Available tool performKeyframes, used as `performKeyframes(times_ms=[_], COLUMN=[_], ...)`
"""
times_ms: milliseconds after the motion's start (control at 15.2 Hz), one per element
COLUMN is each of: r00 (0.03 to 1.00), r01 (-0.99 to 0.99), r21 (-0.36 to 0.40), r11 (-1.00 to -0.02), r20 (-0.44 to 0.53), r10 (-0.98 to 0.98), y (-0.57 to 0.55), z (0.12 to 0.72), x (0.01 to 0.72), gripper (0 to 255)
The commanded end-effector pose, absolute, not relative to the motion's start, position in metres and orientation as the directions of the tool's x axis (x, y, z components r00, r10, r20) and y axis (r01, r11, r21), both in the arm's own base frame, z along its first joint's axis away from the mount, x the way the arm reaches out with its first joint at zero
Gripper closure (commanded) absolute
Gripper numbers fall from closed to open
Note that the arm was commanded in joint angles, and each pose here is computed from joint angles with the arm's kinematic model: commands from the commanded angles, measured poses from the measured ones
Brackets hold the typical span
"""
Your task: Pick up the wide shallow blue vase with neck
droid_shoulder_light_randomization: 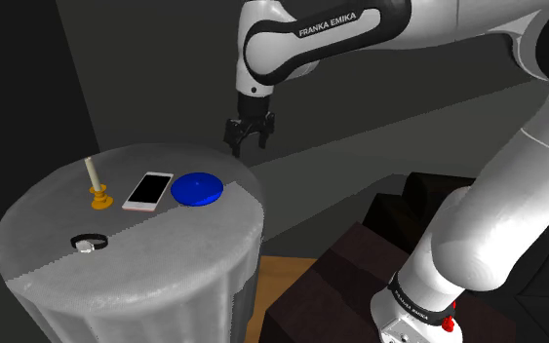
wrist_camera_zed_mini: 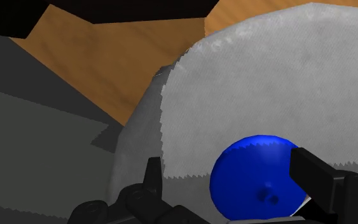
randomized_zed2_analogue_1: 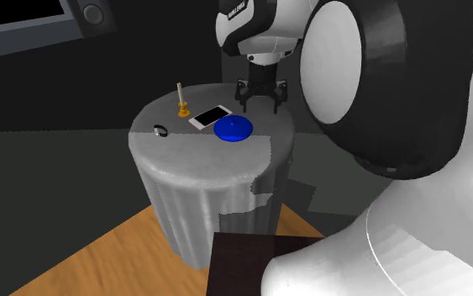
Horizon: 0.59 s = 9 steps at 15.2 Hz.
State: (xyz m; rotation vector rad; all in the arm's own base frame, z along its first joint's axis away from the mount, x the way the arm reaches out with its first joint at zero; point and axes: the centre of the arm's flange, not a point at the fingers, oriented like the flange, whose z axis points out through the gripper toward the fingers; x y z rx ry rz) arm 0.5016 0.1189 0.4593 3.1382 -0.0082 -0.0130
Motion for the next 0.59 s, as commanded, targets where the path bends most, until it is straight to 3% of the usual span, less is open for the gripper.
performKeyframes(times_ms=[0, 528], r00=[1.0, 0.999], r01=[0.0, 0.021], r21=[-0.004, -0.03], r11=[-1.0, -0.999], r20=[-0.014, -0.038], r10=[0.0, 0.022], y=[0.133, 0.19], z=[0.446, 0.399], x=[0.524, 0.6], gripper=[0, 0])
